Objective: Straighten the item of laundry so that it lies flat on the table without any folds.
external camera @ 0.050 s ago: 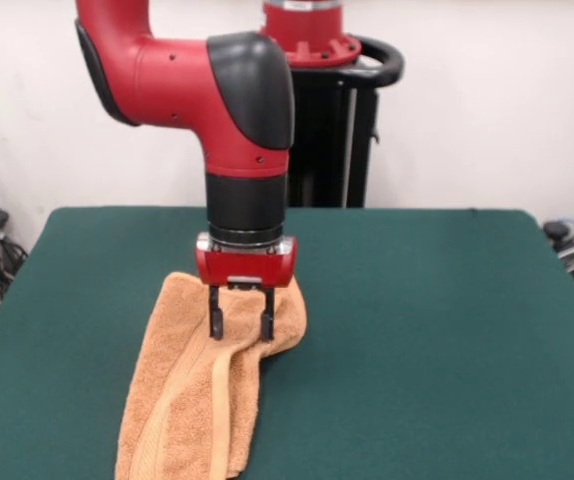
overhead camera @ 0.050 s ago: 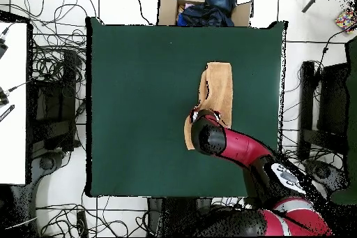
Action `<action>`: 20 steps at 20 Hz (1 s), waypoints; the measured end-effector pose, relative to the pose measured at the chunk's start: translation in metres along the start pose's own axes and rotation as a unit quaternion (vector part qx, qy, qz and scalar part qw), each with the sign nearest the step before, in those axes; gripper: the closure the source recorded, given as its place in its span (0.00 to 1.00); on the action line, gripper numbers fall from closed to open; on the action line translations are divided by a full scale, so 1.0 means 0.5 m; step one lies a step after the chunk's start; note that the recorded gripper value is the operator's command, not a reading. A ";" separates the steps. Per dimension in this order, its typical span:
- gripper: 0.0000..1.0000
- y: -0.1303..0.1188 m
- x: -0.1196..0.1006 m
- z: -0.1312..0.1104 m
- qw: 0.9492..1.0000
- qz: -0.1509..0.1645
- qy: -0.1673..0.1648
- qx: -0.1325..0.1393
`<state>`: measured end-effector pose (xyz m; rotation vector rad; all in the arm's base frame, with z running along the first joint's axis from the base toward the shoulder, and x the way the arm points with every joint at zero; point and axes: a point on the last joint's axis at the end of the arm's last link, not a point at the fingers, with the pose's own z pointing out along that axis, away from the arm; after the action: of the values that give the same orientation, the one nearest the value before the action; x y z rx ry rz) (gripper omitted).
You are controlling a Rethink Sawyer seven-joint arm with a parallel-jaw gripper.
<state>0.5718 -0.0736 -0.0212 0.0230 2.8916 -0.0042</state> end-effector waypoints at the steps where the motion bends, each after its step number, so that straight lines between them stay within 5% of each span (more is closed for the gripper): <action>1: 0.00 0.005 0.004 0.004 1.000 -0.001 0.002 -0.001; 11: 0.00 0.009 0.013 0.015 1.000 -0.005 -0.005 0.005; 20: 0.00 0.010 0.024 -0.002 0.998 -0.023 -0.007 0.057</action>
<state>0.5599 -0.0686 -0.0233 -0.0224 2.8734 -0.1771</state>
